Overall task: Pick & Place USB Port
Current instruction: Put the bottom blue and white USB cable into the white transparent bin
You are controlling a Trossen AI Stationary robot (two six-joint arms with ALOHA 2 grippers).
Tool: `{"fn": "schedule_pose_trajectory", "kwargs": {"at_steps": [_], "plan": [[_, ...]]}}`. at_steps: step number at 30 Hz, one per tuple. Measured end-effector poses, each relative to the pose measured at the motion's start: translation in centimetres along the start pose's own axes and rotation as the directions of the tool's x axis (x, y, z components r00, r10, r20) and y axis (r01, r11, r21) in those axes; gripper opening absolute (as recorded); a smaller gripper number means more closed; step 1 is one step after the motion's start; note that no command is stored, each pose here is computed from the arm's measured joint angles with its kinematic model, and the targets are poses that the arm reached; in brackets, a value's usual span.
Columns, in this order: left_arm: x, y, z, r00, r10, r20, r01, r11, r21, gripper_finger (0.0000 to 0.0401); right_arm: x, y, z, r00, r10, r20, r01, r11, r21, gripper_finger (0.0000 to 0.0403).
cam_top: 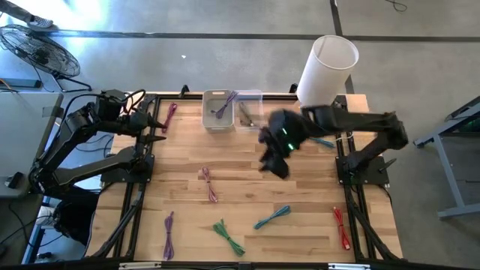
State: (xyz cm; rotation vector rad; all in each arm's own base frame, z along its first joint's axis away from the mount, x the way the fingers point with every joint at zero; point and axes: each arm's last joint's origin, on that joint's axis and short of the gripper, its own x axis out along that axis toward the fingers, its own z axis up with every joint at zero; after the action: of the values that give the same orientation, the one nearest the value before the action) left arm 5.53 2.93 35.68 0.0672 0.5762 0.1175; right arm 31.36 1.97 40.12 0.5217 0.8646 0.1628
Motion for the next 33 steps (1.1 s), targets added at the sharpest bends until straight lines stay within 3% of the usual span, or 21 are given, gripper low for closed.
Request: {"fn": "schedule_pose_trajectory", "kwargs": {"at_steps": [3, 7, 10, 14, 19, 23, 27, 33], "plan": [[0.0, 0.0, 0.0, 1.000, -0.003, 0.000, 0.003, 1.000, -0.001, 0.0179, -0.3, 1.9, -2.1, 0.995, -0.084, -0.053, 0.082, 0.996, -0.037, 0.0192], [0.0, -0.3, 0.1, 0.995, -0.092, 0.042, 0.093, 0.996, -0.013, 0.0179, 0.2, 3.3, -4.3, 0.967, -0.221, -0.124, 0.213, 0.974, -0.072, 0.0193], [0.0, -0.4, 0.2, 0.990, -0.129, 0.057, 0.130, 0.992, -0.012, 0.0179, 1.3, 4.1, -5.3, 0.949, -0.260, -0.179, 0.253, 0.965, -0.061, 0.0193], [0.0, -0.4, 0.1, 0.990, -0.131, 0.056, 0.132, 0.991, -0.013, 0.0179, 2.6, 5.2, -6.0, 0.948, -0.212, -0.238, 0.214, 0.977, -0.020, 0.0193], [0.0, -0.4, 0.1, 0.990, -0.132, 0.055, 0.133, 0.991, -0.008, 0.0179, 4.3, 6.6, -7.1, 0.936, -0.191, -0.295, 0.180, 0.982, -0.064, 0.0193], [0.0, -0.3, 0.1, 0.995, -0.088, 0.036, 0.088, 0.996, 0.016, 0.0179, 6.2, 8.2, -7.6, 0.953, -0.142, -0.268, 0.104, 0.983, -0.150, 0.0193], [0.0, -0.3, 0.1, 0.995, -0.092, 0.039, 0.091, 0.996, 0.019, 0.0179, 8.4, 9.9, -8.2, 0.966, -0.101, -0.236, 0.025, 0.951, -0.307, 0.0193], [0.0, -0.3, 0.1, 0.992, -0.114, 0.050, 0.113, 0.993, 0.021, 0.0179, 10.9, 10.4, -9.7, 0.943, -0.168, -0.286, 0.056, 0.930, -0.363, 0.0193]]}}
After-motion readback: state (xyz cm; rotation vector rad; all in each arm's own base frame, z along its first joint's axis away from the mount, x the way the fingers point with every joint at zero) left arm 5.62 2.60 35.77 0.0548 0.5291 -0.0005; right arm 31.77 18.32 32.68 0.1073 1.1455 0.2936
